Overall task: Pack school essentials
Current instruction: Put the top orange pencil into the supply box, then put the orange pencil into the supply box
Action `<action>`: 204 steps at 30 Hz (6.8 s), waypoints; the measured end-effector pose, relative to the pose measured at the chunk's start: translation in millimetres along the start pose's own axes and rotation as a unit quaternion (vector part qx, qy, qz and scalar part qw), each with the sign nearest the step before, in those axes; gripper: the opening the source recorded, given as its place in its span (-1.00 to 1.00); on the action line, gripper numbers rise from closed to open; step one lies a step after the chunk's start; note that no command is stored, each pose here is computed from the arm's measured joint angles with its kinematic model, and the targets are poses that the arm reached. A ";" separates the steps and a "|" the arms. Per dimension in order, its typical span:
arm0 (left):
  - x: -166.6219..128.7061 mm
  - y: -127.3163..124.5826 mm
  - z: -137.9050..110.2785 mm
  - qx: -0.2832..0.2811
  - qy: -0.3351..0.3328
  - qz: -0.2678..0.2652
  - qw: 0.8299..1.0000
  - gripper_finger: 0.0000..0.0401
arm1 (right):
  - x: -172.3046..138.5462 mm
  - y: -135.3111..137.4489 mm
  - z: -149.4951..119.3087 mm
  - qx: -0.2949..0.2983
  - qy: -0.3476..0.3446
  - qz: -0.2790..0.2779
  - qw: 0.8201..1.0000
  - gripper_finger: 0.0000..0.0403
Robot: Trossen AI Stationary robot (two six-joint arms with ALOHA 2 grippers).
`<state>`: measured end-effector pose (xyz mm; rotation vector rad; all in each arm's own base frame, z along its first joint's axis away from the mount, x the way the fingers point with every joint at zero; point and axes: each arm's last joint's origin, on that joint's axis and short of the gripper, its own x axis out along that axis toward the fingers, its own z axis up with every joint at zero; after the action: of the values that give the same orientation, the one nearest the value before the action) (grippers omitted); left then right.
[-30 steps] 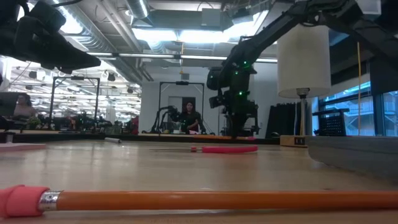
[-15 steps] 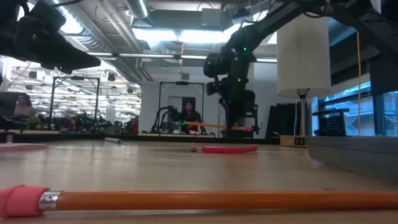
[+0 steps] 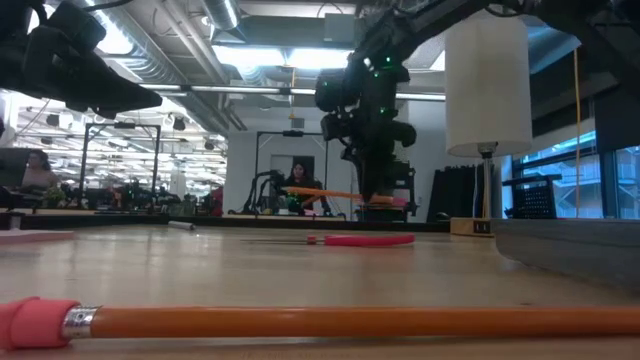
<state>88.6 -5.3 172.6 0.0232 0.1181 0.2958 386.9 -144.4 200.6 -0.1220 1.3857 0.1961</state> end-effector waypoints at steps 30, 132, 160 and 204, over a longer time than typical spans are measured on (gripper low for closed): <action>12.4 -9.9 -0.9 0.041 0.026 -0.050 0.998 -0.76 | -102.2 163.1 -20.8 0.089 -0.020 0.026 0.995 -0.86; 123.8 -123.6 112.2 0.146 0.090 -0.237 0.956 -0.76 | 34.8 441.5 -78.7 0.104 0.104 -0.025 0.989 -0.84; 120.7 -127.6 112.1 0.148 0.089 -0.246 0.954 -0.76 | 30.9 440.7 -75.1 0.118 0.075 -0.053 0.989 -0.50; 103.6 -123.6 84.6 -0.015 0.284 -0.165 0.945 -0.76 | -38.0 329.4 39.3 0.111 -0.057 -0.058 0.990 -0.50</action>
<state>232.9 -93.7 239.9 -0.1121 0.6848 -0.0392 349.3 182.9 254.8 -0.0067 1.2729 -0.0482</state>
